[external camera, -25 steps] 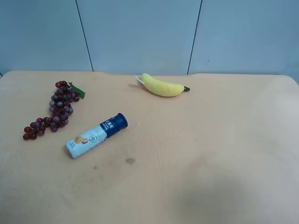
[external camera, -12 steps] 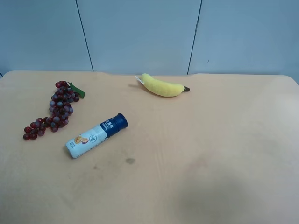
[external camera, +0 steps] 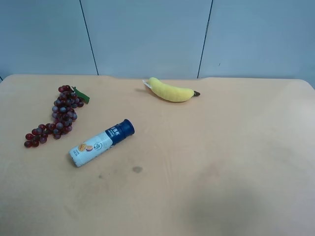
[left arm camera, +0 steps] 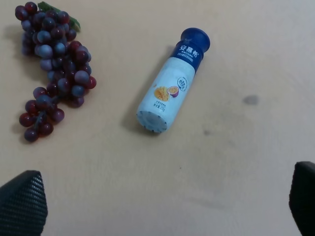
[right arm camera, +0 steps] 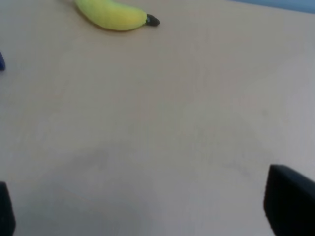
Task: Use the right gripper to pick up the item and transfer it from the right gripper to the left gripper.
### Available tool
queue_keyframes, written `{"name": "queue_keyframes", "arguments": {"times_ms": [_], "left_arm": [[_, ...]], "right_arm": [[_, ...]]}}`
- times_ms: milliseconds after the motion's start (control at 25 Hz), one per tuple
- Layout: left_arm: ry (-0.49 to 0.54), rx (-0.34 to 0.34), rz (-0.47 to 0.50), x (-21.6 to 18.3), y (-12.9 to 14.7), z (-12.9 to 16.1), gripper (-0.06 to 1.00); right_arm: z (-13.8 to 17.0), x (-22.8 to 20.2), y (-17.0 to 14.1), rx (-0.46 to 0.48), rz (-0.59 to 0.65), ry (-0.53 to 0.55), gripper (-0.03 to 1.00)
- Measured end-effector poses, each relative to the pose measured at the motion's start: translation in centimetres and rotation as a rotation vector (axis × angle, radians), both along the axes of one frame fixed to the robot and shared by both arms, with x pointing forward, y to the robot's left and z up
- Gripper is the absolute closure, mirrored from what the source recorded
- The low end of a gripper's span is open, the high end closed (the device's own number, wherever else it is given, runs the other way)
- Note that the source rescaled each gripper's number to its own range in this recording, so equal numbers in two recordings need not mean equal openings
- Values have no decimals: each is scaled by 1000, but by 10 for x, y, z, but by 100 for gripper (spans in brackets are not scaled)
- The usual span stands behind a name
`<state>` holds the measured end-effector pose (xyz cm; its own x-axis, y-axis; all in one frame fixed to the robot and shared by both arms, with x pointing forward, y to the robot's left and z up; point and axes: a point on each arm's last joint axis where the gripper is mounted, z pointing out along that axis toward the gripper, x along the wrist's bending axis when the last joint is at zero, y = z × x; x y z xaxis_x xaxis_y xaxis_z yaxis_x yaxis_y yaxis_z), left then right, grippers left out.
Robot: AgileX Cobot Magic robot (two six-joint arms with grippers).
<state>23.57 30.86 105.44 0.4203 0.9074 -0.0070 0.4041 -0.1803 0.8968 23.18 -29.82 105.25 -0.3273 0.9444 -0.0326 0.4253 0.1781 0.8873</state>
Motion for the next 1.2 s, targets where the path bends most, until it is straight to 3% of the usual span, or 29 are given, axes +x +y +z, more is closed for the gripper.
{"name": "queue_keyframes", "arguments": {"times_ms": [360, 640, 760, 1200], "left_arm": [[0, 0, 32, 0, 0, 0, -6], [0, -1, 351, -3, -2, 0, -6], [0, -1, 443, -3, -2, 0, -6], [1, -2, 469, -4, -3, 0, -6]], "right_arm": [[0, 0, 0, 0, 0, 0, -3], [0, 0, 0, 0, 0, 0, -3], [0, 0, 0, 0, 0, 0, -3], [0, 0, 0, 0, -9, 0, -3]]}}
